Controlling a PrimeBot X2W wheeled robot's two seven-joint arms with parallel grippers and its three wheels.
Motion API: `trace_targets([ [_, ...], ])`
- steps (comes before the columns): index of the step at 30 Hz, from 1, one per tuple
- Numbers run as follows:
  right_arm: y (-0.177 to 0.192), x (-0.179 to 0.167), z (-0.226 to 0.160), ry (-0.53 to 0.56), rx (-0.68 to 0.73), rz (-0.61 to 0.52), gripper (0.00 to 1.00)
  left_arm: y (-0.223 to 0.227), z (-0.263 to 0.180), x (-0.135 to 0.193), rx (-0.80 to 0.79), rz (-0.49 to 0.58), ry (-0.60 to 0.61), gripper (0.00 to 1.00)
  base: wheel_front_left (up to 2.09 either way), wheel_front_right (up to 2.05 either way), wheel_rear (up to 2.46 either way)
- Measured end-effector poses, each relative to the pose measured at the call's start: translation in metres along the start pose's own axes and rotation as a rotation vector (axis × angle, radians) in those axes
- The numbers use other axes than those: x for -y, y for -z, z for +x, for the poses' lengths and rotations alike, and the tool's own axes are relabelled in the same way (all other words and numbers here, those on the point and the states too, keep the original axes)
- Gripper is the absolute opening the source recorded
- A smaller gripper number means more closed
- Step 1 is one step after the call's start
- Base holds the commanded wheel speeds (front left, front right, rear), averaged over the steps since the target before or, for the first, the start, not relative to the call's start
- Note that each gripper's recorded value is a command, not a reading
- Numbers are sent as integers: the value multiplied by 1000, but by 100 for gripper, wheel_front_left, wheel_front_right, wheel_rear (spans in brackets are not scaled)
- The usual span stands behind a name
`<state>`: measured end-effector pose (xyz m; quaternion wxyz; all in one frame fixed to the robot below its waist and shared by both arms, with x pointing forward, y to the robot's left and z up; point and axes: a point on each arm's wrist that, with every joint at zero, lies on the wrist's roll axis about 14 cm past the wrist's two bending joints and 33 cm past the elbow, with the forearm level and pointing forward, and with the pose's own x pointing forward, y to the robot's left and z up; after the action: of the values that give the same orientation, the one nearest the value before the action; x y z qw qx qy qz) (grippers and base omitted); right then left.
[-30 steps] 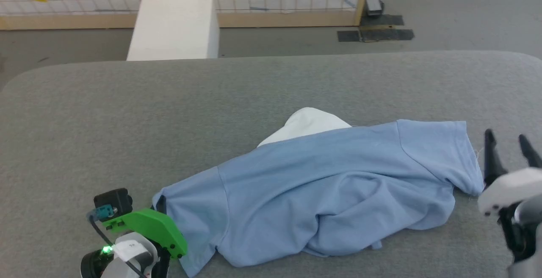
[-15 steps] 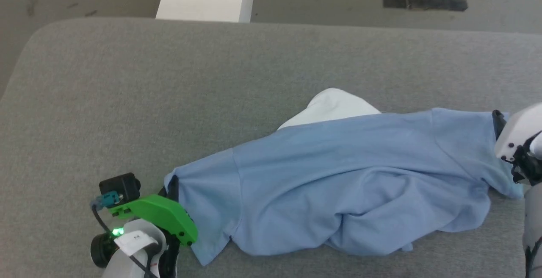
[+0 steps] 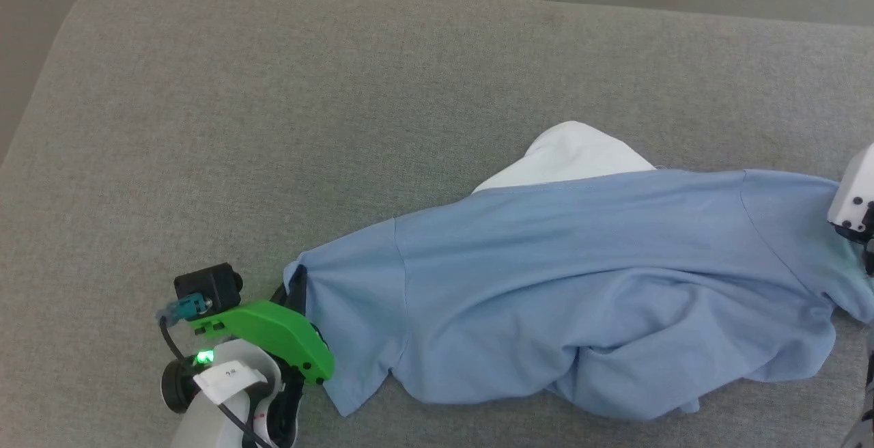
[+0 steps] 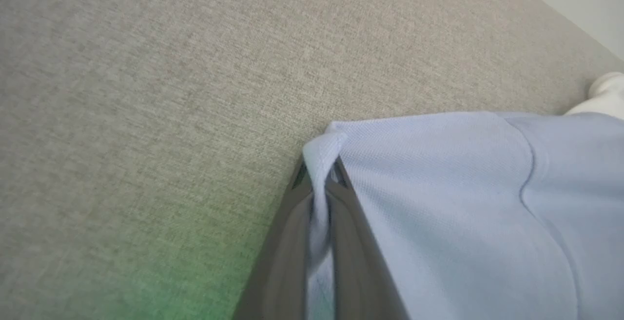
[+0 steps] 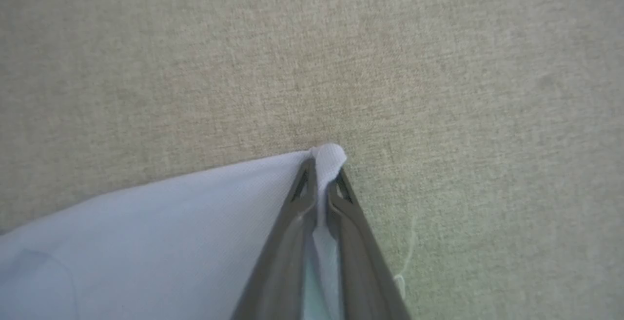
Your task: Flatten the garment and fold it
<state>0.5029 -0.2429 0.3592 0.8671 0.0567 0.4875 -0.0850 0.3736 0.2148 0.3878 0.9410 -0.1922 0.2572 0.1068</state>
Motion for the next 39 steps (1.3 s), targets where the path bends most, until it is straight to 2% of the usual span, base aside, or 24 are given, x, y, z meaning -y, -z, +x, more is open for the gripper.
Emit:
trace_targets([
  [3, -2, -3, -6, -2, -1, -3, 0, 0, 0, 4, -5, 1, 15, 0, 0, 0, 0],
  [8, -24, -12, -22, -32, 133, -10, 0, -20, 1, 20, 28, 32, 96, 0, 0, 0, 0],
  [15, -100, -26, -72, -88, 436, -31, 0, -132, 10, 65, 257, 198, 263, 0, 0, 0, 0],
  [19, -155, -37, -116, -124, 636, -44, 0, -200, 11, 91, 398, 227, 313, 0, 0, 0, 0],
  [24, -212, -46, -168, -131, 848, -90, 0, -278, 12, 112, 570, 160, 325, 0, 0, 0, 0],
  [28, -250, -56, -206, -146, 1003, -114, 0, -332, 11, 122, 694, 4, 336, 0, 0, 0, 0],
  [29, -259, -58, -216, -148, 1046, -121, 0, -345, 11, 125, 730, -5, 335, 0, 0, 0, 0],
  [33, -291, -65, -257, -152, 1208, -140, 0, -391, 4, 134, 876, -70, 348, 0, 0, 0, 0],
  [39, -323, -68, -311, -144, 1431, -157, 0, -436, -14, 144, 1084, -147, 372, 0, 0, 0, 0],
])
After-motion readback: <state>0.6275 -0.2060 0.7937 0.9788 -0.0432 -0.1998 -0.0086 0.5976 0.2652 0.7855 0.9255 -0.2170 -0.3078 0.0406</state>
